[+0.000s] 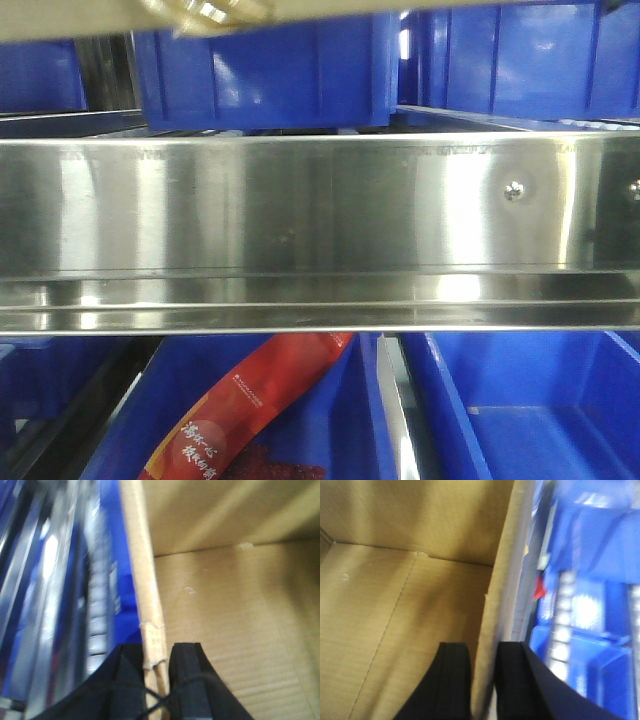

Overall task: Grab carton from right shelf to conveyor
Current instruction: 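Lift the carton with both grippers and pull it off the shelf, then hold the carton with both grippers while the base drives to the conveyor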

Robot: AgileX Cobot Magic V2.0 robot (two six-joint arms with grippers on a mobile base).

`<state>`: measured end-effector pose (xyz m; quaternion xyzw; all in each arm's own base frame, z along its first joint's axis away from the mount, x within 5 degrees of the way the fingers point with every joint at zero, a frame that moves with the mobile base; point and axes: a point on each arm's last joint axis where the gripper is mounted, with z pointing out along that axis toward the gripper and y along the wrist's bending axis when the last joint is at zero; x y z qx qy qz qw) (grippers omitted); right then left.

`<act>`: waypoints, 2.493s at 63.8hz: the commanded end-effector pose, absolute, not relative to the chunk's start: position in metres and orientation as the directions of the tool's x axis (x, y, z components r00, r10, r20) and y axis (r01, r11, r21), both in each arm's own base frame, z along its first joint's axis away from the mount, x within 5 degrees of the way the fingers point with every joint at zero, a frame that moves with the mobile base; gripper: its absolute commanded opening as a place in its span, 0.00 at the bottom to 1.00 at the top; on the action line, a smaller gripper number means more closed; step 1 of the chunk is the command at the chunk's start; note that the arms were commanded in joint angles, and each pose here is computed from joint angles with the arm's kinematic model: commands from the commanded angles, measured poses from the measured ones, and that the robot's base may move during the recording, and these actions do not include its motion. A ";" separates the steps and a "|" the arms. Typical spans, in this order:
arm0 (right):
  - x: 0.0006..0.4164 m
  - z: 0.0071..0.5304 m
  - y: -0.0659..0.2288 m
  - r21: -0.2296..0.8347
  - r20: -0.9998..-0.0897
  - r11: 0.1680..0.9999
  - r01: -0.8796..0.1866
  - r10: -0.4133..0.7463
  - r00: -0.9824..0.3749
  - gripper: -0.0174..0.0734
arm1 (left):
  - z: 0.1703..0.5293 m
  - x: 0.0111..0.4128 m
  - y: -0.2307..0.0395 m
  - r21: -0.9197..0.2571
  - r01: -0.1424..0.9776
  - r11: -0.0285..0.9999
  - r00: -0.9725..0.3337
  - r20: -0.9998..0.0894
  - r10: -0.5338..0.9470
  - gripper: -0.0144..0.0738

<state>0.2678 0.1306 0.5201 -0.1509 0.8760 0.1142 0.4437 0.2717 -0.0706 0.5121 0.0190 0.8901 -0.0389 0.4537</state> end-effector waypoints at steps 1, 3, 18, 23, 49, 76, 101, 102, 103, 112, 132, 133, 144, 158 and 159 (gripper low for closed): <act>0.252 0.523 0.119 0.039 -0.831 0.937 -0.348 -0.163 -0.533 0.12 | 0.521 0.256 -0.079 -0.069 0.120 0.990 -0.560 -0.829 0.010 0.14; 0.245 0.521 0.115 0.039 -0.828 0.937 -0.348 -0.165 -0.536 0.12 | 0.521 0.252 -0.083 -0.071 0.137 0.988 -0.559 -0.829 0.018 0.14; 0.202 0.491 0.096 0.051 -0.785 0.932 -0.359 -0.184 -0.591 0.12 | 0.505 0.221 -0.095 -0.081 0.179 0.981 -0.597 -0.801 0.043 0.14; 0.195 0.486 0.095 0.076 -0.793 0.925 -0.373 -0.170 -0.585 0.12 | 0.500 0.212 -0.094 -0.079 0.182 0.980 -0.606 -0.794 0.049 0.14; 0.193 0.484 0.095 0.085 -0.798 0.922 -0.377 -0.164 -0.581 0.12 | 0.500 0.205 -0.090 -0.083 0.181 0.980 -0.605 -0.795 0.045 0.14; 0.193 0.484 0.095 0.085 -0.798 0.922 -0.377 -0.164 -0.581 0.12 | 0.500 0.205 -0.090 -0.083 0.181 0.980 -0.605 -0.795 0.045 0.14; 0.193 0.484 0.095 0.085 -0.798 0.922 -0.377 -0.164 -0.581 0.12 | 0.501 0.206 -0.091 -0.087 0.187 0.979 -0.589 -0.807 0.041 0.14; 0.193 0.484 0.095 0.085 -0.798 0.922 -0.377 -0.164 -0.581 0.12 | 0.501 0.206 -0.091 -0.087 0.187 0.979 -0.589 -0.807 0.041 0.14; 0.193 0.484 0.095 0.085 -0.798 0.922 -0.377 -0.164 -0.581 0.12 | 0.501 0.206 -0.091 -0.087 0.187 0.979 -0.589 -0.807 0.041 0.14; 0.193 0.484 0.095 0.085 -0.798 0.922 -0.377 -0.164 -0.581 0.12 | 0.501 0.206 -0.091 -0.087 0.187 0.979 -0.589 -0.807 0.041 0.14; 0.193 0.484 0.095 0.085 -0.798 0.922 -0.377 -0.164 -0.581 0.12 | 0.501 0.206 -0.091 -0.087 0.187 0.979 -0.589 -0.807 0.041 0.14; 0.193 0.484 0.095 0.085 -0.798 0.922 -0.377 -0.164 -0.581 0.12 | 0.501 0.206 -0.091 -0.087 0.187 0.979 -0.589 -0.807 0.041 0.14; 0.193 0.484 0.095 0.085 -0.798 0.922 -0.377 -0.164 -0.581 0.12 | 0.501 0.206 -0.091 -0.087 0.187 0.979 -0.589 -0.807 0.041 0.14; 0.193 0.484 0.095 0.085 -0.798 0.922 -0.377 -0.164 -0.581 0.12 | 0.501 0.206 -0.091 -0.087 0.187 0.979 -0.589 -0.807 0.041 0.14; 0.193 0.484 0.095 0.085 -0.798 0.922 -0.377 -0.164 -0.581 0.12 | 0.501 0.206 -0.091 -0.087 0.187 0.979 -0.589 -0.807 0.041 0.14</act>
